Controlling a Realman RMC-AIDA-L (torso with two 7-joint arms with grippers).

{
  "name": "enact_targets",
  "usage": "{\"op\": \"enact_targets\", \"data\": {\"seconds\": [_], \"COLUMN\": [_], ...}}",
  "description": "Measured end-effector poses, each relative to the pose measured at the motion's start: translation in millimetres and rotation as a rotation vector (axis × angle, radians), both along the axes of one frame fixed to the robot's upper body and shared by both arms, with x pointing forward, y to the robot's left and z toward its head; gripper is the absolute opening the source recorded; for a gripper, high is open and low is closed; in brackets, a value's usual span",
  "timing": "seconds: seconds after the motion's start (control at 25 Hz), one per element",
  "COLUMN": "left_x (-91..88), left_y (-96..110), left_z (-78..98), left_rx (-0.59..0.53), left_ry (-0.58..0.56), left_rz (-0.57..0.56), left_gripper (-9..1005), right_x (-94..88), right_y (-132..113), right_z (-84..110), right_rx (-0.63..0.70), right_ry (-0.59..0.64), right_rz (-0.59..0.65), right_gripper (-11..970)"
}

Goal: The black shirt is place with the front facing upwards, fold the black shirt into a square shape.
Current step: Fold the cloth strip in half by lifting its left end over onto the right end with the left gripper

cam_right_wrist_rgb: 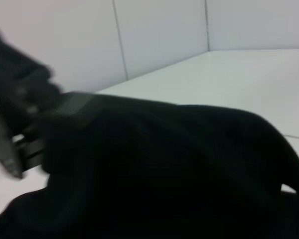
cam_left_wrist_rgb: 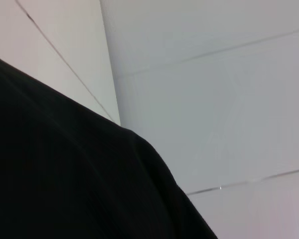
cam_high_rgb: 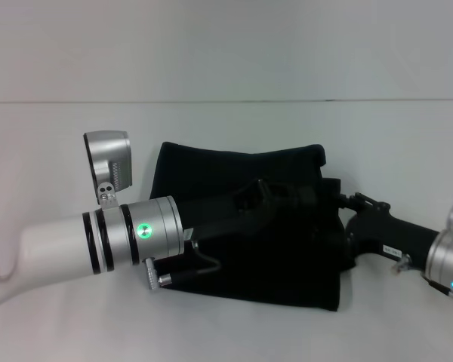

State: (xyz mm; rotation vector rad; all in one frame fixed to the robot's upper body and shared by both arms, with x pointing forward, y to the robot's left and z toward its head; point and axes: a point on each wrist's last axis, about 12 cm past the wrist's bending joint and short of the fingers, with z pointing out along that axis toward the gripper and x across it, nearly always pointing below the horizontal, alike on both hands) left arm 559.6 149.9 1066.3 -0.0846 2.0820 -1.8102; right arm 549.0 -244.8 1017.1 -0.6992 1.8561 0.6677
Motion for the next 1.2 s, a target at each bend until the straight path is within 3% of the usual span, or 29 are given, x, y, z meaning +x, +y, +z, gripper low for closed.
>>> {"op": "enact_targets", "data": {"seconds": [0.48,0.64,0.96,1.2], "left_x": [-5.1,-9.0,-18.9,-18.8], "left_y": [-1,0,3,0], "left_z": [6.0,8.2,3.1,-6.5], "left_rx": [-0.026,-0.020,0.035,0.100], "left_ry": [-0.030,-0.044,-0.017,-0.009], "left_rz": [-0.069,-0.123,-0.221,-0.202], "left_gripper": [66,67,69,71], "right_x": [41.6,50.6,51.9,49.4], "right_y": [23,25,16,10], "right_z": [9.5,16.6,20.2,18.2], "right_rx": [-0.057,-0.022,0.031,0.031], "right_ry": [0.013,0.000,-0.012,-0.010], "right_rz": [-0.112,-0.159,-0.214,-0.230], "right_gripper": [941,941,942,942]}}
